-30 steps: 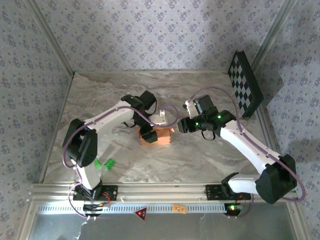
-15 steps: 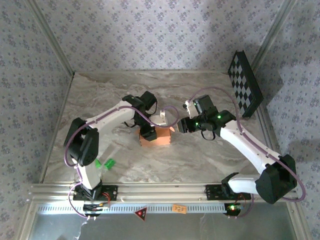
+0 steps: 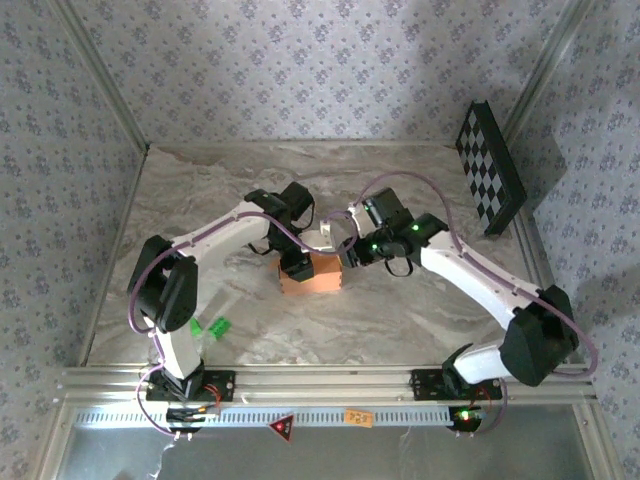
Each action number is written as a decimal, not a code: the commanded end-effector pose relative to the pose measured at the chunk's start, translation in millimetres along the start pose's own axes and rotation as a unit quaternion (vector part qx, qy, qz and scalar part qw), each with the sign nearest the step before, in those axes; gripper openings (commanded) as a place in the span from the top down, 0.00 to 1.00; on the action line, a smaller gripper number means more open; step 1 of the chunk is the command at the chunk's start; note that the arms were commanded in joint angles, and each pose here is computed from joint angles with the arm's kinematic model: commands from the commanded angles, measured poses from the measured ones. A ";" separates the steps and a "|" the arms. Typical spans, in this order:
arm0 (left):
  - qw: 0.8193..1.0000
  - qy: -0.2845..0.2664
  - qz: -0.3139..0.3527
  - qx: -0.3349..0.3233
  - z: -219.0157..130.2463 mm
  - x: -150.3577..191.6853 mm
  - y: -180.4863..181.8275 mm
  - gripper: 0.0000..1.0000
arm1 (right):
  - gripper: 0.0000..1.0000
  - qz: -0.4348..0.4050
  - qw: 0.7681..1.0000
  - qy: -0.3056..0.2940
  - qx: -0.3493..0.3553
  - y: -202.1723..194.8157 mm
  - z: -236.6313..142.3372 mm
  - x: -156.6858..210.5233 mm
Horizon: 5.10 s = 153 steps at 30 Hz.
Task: Fold the paper box
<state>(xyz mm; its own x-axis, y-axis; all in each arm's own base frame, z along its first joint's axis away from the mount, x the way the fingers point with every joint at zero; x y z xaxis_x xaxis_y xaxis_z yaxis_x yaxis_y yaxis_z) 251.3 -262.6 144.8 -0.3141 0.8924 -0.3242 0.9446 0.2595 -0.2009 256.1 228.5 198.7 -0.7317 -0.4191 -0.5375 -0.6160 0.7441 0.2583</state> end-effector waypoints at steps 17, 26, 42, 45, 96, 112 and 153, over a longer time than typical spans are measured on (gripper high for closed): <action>1.000 -0.004 0.001 0.007 -9.2 -1.5 -7.3 0.56 | 0.73 -0.022 1.000 0.018 -0.003 5.9 16.6 -0.2; 1.000 -0.009 0.000 0.009 -9.6 -2.6 -7.7 0.56 | 0.80 -0.014 1.000 0.002 0.004 4.4 17.0 -1.0; 1.000 -0.014 -0.008 0.011 -8.2 -3.6 -7.8 0.56 | 0.88 0.030 0.998 -0.050 0.030 15.3 13.5 3.7; 1.000 -0.014 -0.008 0.011 -8.2 -3.7 -7.7 0.56 | 0.88 0.033 0.997 -0.055 0.033 15.6 15.2 4.6; 1.000 -0.012 -0.007 0.015 -4.9 -5.8 -8.1 0.56 | 0.99 -0.082 0.988 -0.122 -0.038 -2.3 14.9 5.6; 1.000 -0.013 -0.007 0.016 -3.2 -7.0 -9.4 0.55 | 1.00 -0.043 0.982 -0.178 0.045 16.0 18.4 6.5; 0.895 -0.164 -0.364 -0.200 -105.7 45.8 -17.7 0.44 | 1.00 -0.031 0.980 -0.184 0.070 20.1 19.3 10.9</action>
<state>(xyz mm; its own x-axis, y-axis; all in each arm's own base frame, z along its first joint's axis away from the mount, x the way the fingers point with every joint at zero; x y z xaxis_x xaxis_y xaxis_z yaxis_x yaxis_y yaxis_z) 242.8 -208.2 233.9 -0.6917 0.4923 -0.5284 0.6159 0.7842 -0.0757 239.3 246.9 173.7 -0.5200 -0.2817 -0.8064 -0.6053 0.7876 0.1151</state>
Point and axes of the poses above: each hand's point on the last joint's axis, 136 mm out from that joint toward the fingers, its own z axis out along the fingers, its own y axis along the line the jaws close on, x = y × z, the point moved 4 cm from there along -z, back along the fingers, and after that the axes turned 6 degrees about -z, right-handed, at the moved point
